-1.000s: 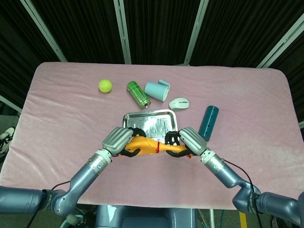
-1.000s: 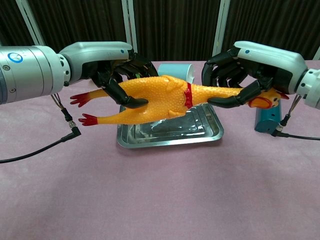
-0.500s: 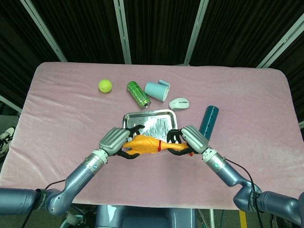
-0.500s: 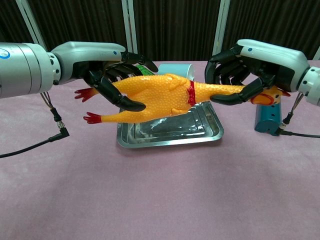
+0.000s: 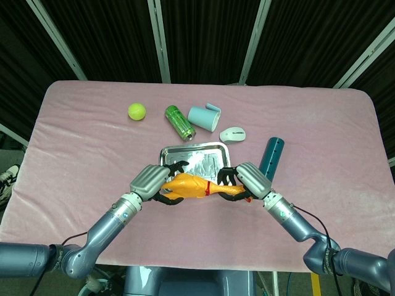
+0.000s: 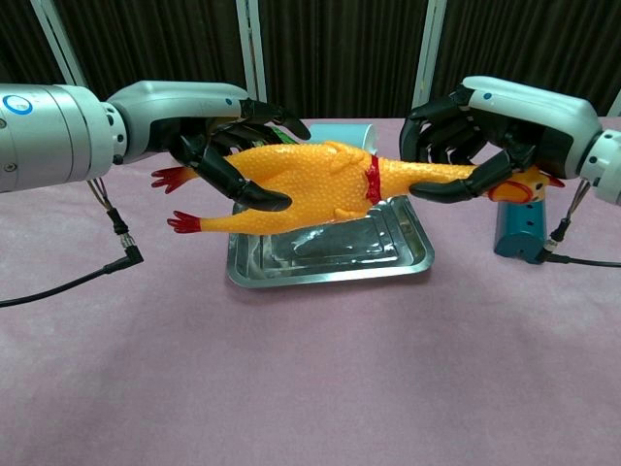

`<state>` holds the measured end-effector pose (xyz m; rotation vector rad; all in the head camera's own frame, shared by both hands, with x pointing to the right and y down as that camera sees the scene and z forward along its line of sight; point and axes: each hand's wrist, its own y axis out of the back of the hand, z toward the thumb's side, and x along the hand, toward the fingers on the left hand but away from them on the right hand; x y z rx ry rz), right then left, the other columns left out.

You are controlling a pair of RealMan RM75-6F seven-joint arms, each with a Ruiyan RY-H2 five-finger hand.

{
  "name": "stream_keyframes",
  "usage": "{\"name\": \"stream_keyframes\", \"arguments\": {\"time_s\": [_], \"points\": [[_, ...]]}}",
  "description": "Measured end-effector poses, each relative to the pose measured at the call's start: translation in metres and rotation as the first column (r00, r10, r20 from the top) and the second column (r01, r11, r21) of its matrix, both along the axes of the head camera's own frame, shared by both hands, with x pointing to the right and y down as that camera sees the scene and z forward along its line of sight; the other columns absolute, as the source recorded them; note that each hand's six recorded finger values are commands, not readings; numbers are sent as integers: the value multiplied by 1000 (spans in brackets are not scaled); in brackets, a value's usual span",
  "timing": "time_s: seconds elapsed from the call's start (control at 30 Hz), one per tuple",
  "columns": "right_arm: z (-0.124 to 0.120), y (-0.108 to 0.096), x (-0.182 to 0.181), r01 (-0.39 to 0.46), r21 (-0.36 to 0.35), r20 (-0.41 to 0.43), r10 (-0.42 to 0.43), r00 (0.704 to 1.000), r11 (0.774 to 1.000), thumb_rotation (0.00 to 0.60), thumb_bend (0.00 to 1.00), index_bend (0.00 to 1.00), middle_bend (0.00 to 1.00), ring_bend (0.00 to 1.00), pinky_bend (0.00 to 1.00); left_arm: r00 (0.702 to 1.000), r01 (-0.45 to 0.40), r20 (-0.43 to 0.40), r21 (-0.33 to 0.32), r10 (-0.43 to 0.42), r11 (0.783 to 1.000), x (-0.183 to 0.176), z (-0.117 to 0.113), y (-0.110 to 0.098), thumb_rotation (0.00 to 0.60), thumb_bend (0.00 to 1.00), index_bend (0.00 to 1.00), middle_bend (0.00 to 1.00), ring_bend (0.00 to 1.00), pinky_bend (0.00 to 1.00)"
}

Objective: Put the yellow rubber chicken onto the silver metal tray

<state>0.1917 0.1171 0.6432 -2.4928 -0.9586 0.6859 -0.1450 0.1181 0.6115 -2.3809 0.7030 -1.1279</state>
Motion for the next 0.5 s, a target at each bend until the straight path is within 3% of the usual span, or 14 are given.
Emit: {"name": "stream_keyframes", "arguments": {"time_s": [0.13, 0.37, 0.5], "points": [[0, 0, 0, 0, 0, 0, 0, 1000, 1000, 600, 1000, 971, 696, 702, 889, 1000, 3, -12, -2, -3, 1000, 5, 1, 1, 578, 367, 232, 335, 349, 396], [0, 1, 1, -3, -1, -3, 3, 1000, 1000, 600, 1000, 974, 696, 703, 889, 999, 18, -28, 19, -17, 1000, 12, 1, 0, 600, 627, 497, 612, 602, 624], [0, 1, 2, -4, -2, -1, 4, 1000, 1000, 600, 1000, 975, 697, 703, 889, 999, 25, -27, 41, -24, 999, 12, 2, 0, 600, 710, 582, 698, 659, 663]]}}
